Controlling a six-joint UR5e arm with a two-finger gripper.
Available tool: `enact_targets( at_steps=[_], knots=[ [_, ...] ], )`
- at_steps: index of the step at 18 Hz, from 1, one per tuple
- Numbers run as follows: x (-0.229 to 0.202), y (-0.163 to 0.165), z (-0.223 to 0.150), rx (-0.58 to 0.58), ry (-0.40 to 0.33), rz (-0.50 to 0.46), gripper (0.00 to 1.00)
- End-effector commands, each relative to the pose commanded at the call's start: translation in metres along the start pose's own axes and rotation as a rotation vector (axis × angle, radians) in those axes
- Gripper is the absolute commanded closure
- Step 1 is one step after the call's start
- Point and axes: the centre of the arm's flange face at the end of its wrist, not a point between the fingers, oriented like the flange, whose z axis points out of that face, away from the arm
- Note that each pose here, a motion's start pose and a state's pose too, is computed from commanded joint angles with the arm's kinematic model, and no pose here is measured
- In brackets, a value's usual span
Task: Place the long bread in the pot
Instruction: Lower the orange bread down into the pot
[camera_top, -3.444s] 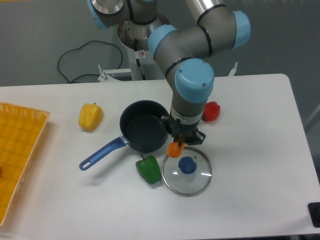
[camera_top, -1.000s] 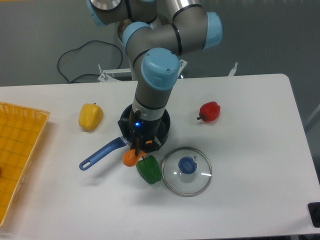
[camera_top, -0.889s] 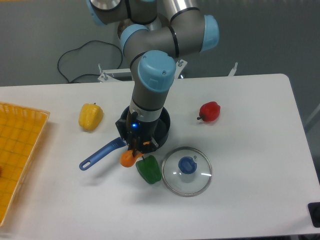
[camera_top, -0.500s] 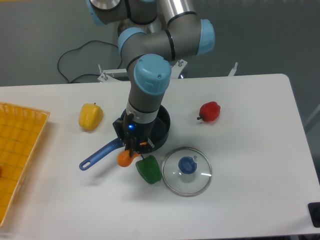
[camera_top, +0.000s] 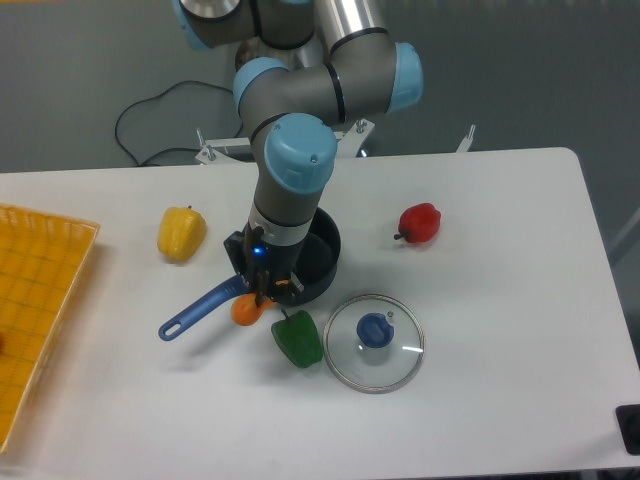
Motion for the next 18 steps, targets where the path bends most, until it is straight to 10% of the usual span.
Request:
enact_targets(
  at_steps=[18],
  knots=[
    [-0.007, -0.003, 0.015, 0.012, -0.024, 0.103, 0.86]
  ],
)
